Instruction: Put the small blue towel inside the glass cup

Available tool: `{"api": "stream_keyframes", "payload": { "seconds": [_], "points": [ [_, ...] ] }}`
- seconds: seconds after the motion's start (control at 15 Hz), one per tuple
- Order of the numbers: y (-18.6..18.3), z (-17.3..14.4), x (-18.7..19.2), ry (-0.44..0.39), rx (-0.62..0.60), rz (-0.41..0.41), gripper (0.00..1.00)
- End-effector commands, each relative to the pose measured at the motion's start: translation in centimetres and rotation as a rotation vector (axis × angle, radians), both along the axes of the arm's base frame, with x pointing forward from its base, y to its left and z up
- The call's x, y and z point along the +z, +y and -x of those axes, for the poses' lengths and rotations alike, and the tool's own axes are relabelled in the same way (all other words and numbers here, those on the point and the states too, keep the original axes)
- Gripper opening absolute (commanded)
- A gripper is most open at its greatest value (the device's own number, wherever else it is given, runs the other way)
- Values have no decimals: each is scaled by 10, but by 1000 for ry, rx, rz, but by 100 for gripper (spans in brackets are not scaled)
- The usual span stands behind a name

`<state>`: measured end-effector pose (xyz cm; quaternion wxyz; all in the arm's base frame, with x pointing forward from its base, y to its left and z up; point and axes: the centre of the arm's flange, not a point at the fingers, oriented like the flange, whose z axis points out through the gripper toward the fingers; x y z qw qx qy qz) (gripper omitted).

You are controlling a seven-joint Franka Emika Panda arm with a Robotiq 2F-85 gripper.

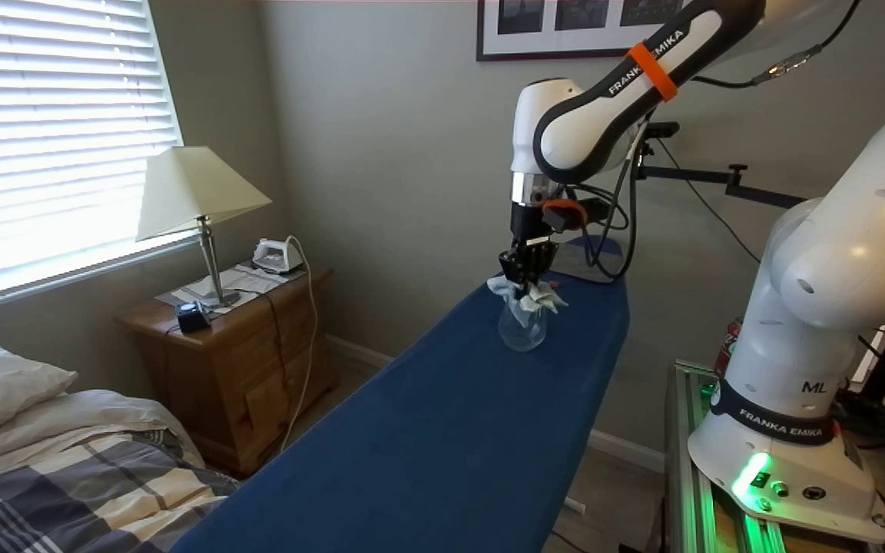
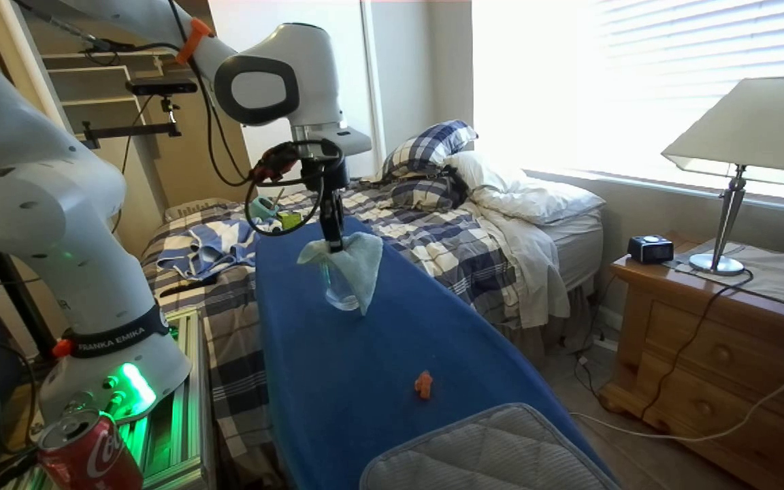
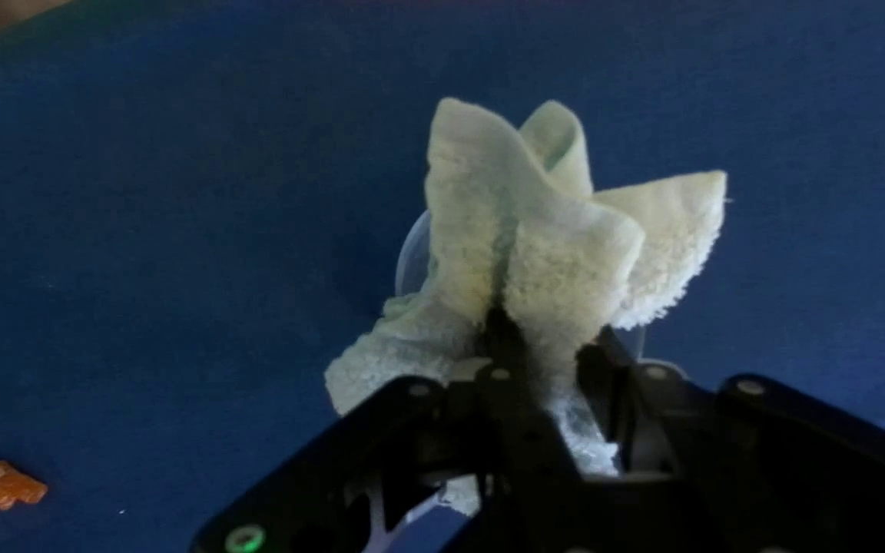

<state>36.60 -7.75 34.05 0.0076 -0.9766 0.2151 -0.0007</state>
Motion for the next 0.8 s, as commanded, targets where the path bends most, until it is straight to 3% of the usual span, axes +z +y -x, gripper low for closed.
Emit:
{"api": "stream_keyframes", "payload": {
  "seconds": [0.0,0.4,0.73],
  "points": [
    [0,0,4,-4,-2,7,59],
    [5,-2,15,-22,3,-2,99],
    [11,-6,26,-45,17,2,100]
  ]
}}
